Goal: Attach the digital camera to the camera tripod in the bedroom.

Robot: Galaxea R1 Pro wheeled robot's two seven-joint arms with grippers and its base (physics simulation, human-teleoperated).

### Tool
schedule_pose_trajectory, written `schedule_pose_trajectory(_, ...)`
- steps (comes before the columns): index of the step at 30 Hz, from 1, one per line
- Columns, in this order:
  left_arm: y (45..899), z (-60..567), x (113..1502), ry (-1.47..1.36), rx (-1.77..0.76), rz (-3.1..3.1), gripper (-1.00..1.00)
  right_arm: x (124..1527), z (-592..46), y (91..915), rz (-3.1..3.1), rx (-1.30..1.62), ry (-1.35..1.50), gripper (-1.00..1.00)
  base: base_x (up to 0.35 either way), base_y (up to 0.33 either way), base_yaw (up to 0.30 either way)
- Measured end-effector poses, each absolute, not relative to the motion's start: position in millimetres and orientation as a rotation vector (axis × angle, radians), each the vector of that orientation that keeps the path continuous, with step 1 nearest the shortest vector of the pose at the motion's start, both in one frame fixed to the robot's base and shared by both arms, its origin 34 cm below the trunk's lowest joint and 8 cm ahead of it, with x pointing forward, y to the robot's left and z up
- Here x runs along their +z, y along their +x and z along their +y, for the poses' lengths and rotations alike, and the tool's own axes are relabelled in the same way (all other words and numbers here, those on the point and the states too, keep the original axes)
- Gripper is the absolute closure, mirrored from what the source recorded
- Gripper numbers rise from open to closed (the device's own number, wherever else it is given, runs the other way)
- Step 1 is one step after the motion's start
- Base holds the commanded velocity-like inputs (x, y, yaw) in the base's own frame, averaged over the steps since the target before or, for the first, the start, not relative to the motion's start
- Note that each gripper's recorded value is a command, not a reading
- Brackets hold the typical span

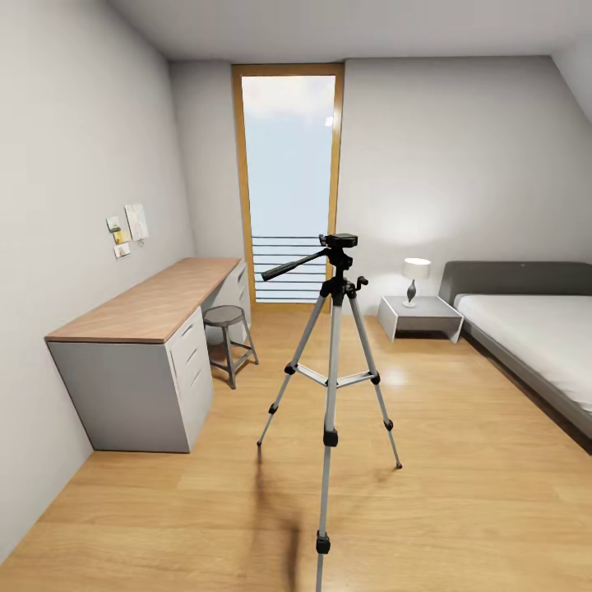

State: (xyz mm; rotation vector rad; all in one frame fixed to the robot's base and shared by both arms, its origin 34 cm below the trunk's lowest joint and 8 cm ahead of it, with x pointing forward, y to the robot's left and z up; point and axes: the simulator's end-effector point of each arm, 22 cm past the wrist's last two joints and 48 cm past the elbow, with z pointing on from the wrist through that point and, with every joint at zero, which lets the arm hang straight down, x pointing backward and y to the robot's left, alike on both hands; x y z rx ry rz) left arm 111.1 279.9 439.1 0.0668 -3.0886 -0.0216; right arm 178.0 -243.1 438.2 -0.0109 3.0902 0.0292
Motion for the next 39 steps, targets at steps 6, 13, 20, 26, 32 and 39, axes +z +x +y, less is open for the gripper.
schedule_pose_trajectory(6, 101, 283, 440, 0.011, -0.053, -3.085, -1.0, 438, -240, 181, 3.081, 0.028, -0.003, -1.0, 0.0, 0.0, 0.0)
schedule_pose_trajectory(13, 120, 289, 439, -0.007, -0.075, -3.136, -1.0, 439, -242, 196, 3.055, 0.023, 0.0, -1.0, 0.0, 0.0, 0.0)
schedule_pose_trajectory(20, 219, 289, 443, 0.1, -0.061, -3.246, -1.0, 450, -257, 279, 2.919, -0.009, 0.013, -1.0, 0.0, 0.0, 0.0)
schedule_pose_trajectory(26, 285, 288, 451, 0.189, -0.037, -3.289, -1.0, 462, -270, 339, 2.901, -0.032, 0.02, -1.0, 0.0, 0.0, 0.0)
schedule_pose_trajectory(32, 362, 287, 468, 0.25, -0.004, -3.332, -1.0, 483, -276, 410, 2.862, -0.038, 0.028, -1.0, 0.0, 0.0, 0.0)
schedule_pose_trajectory(39, 449, 284, 498, 0.445, 0.076, -3.389, -1.0, 522, -278, 499, 2.733, -0.036, 0.032, -1.0, 0.0, 0.0, 0.0)
